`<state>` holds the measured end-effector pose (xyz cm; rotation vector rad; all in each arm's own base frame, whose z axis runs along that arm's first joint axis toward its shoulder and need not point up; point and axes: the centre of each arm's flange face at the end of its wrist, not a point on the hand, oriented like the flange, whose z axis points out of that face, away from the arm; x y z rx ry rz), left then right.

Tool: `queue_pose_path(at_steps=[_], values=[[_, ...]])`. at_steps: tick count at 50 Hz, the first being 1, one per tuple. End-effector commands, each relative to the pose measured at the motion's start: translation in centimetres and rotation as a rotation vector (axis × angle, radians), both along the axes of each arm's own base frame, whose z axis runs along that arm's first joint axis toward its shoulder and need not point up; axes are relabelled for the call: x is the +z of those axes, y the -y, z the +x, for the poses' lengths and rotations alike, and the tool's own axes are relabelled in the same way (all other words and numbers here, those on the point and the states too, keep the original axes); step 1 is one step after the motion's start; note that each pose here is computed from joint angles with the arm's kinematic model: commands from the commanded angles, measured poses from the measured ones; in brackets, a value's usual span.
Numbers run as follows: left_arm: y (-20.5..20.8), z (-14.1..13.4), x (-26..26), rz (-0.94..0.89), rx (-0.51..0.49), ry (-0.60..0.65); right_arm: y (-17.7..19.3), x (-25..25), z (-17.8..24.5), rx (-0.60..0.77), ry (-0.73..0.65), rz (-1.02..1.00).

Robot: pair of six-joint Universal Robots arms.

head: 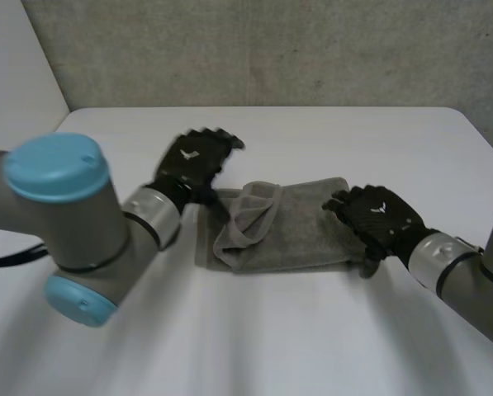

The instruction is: Fold the towel.

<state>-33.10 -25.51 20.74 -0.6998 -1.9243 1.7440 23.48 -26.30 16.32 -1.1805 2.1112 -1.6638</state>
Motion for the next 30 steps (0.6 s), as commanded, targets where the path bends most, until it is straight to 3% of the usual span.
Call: queue_pose_path(at_steps=[1, 11, 14, 16, 19, 21, 22, 24, 30], values=[[-2.1, -2.3, -3.4, 0.060, -0.079, 0.046, 0.3, -1.8, -1.0, 0.004, 0.012, 0.042], [-1.2, -3.6, -6.2, 0.055, -0.093, 0.109, 1.2, -3.7, -0.6, 0.004, 0.029, 0.012], [-0.4, -3.7, -6.4, 0.023, -0.051, 0.135, 1.3, -4.0, -0.5, 0.002, 0.029, 0.006], [0.9, -3.1, -6.3, 0.000, 0.046, 0.146, 1.3, -4.5, -0.5, 0.004, 0.027, 0.012], [1.6, -2.7, -6.2, -0.013, 0.102, 0.148, 1.2, -4.8, -0.4, 0.005, 0.026, 0.020], [3.2, -1.4, -6.3, -0.028, 0.211, 0.158, 1.2, -5.0, -0.4, 0.007, 0.024, 0.025], [3.2, -1.3, -6.3, -0.028, 0.211, 0.158, 1.2, -5.0, -0.4, 0.007, 0.024, 0.025], [4.9, 0.7, -6.7, -0.030, 0.322, 0.201, 1.3, -5.0, -0.4, 0.005, 0.024, 0.017], [5.8, 2.6, -7.0, -0.038, 0.408, 0.267, 1.5, -4.9, -0.4, -0.005, 0.023, -0.004]])
